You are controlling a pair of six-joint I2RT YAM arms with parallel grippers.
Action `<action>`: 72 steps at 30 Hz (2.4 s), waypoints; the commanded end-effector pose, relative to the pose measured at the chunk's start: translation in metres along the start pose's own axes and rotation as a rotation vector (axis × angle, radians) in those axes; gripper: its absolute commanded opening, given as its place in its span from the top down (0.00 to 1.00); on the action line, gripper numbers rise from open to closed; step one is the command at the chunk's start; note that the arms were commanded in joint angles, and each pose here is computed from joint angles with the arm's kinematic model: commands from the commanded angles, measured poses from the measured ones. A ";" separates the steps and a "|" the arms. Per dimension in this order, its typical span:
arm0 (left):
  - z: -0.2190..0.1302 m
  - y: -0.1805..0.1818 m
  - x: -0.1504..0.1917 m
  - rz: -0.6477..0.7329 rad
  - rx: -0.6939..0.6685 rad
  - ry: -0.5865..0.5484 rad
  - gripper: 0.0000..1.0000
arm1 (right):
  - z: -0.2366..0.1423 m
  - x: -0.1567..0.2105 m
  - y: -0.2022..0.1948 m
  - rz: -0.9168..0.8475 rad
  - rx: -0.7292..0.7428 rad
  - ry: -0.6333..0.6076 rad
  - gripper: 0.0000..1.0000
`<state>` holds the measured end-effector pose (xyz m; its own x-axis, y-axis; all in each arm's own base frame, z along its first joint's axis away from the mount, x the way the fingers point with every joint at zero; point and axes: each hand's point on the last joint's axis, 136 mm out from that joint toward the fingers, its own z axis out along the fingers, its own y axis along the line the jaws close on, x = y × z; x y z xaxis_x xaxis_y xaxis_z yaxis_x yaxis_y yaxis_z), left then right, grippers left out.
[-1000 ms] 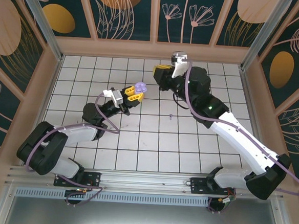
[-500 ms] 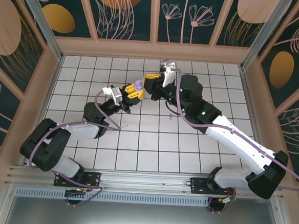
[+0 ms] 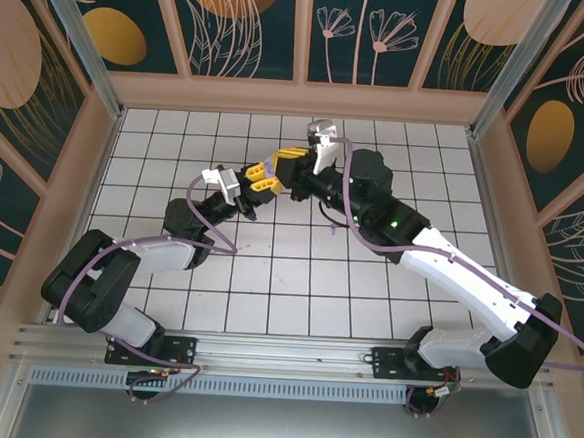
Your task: Insert the wireless bluetooth earbuds into the charging case
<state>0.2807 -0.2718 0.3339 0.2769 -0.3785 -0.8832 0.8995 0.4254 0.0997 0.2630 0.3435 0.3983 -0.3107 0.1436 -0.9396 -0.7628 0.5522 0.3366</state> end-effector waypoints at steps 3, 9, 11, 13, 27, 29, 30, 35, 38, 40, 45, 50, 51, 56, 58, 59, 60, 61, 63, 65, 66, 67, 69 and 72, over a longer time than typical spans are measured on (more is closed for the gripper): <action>0.005 -0.005 -0.020 0.028 0.028 -0.074 1.00 | 0.000 -0.001 0.010 0.014 -0.040 -0.017 0.83; 0.005 -0.005 -0.021 0.030 0.031 -0.076 1.00 | 0.004 0.005 0.007 0.018 -0.033 -0.004 0.83; 0.006 -0.006 -0.022 0.032 0.032 -0.077 1.00 | 0.006 0.007 0.006 0.018 -0.030 0.001 0.83; 0.006 -0.006 -0.023 0.030 0.034 -0.078 1.00 | 0.007 0.009 0.005 0.020 -0.026 0.006 0.83; 0.005 -0.008 -0.027 0.040 0.040 -0.084 1.00 | 0.013 0.029 -0.010 0.027 0.033 0.047 0.85; 0.005 -0.009 -0.029 0.042 0.042 -0.087 1.00 | 0.013 0.030 -0.014 0.022 0.053 0.047 0.85; 0.005 -0.009 -0.028 0.042 0.041 -0.086 1.00 | 0.012 0.029 -0.016 0.018 0.064 0.046 0.86; 0.005 -0.009 -0.029 0.044 0.043 -0.086 1.00 | 0.011 0.029 -0.021 0.004 0.090 0.046 0.86; 0.005 -0.009 -0.028 0.044 0.041 -0.082 1.00 | 0.010 0.030 -0.022 -0.002 0.097 0.046 0.87; 0.005 -0.009 -0.028 0.045 0.042 -0.082 1.00 | 0.010 0.029 -0.020 -0.007 0.090 0.048 0.87; 0.005 -0.009 -0.028 0.047 0.041 -0.082 1.00 | 0.011 0.034 -0.007 -0.028 0.016 0.074 0.87; 0.005 -0.008 -0.028 0.049 0.037 -0.081 1.00 | 0.009 0.036 -0.011 -0.054 0.049 0.081 0.87; 0.005 -0.009 -0.028 0.050 0.040 -0.080 1.00 | 0.008 0.034 -0.012 -0.060 0.056 0.076 0.87; 0.005 -0.009 -0.029 0.052 0.041 -0.083 1.00 | 0.005 0.031 -0.012 -0.075 0.061 0.068 0.87; 0.006 -0.009 -0.029 0.052 0.042 -0.083 1.00 | 0.007 0.034 -0.009 -0.076 0.038 0.081 0.88; 0.006 -0.009 -0.030 0.053 0.041 -0.085 1.00 | 0.007 0.037 -0.005 -0.078 0.021 0.089 0.88; 0.006 -0.009 -0.030 0.052 0.042 -0.086 1.00 | 0.008 0.039 -0.001 -0.081 0.001 0.096 0.88; 0.006 -0.009 -0.030 0.051 0.042 -0.085 1.00 | 0.009 0.042 0.002 -0.083 -0.019 0.106 0.88; 0.006 -0.009 -0.029 0.052 0.041 -0.083 1.00 | 0.011 0.047 0.010 -0.092 -0.055 0.126 0.88; 0.006 -0.008 -0.030 0.053 0.040 -0.084 1.00 | 0.014 0.055 0.015 -0.102 -0.066 0.159 0.88; 0.006 -0.008 -0.029 0.052 0.040 -0.084 1.00 | 0.015 0.059 0.016 -0.106 -0.066 0.173 0.88; 0.006 -0.008 -0.030 0.052 0.040 -0.085 1.00 | 0.016 0.062 0.016 -0.110 -0.060 0.184 0.89; 0.006 -0.008 -0.030 0.054 0.039 -0.085 1.00 | 0.018 0.067 0.014 -0.110 -0.047 0.198 0.89; 0.006 -0.008 -0.030 0.054 0.037 -0.086 1.00 | 0.017 0.068 0.009 -0.105 -0.023 0.197 0.89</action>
<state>0.2807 -0.2742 0.3303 0.2625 -0.3674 -0.8922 0.9056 0.4130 0.0964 0.2641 0.3560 0.3746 -0.2518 0.0451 -0.9667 -0.7804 0.5814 0.2303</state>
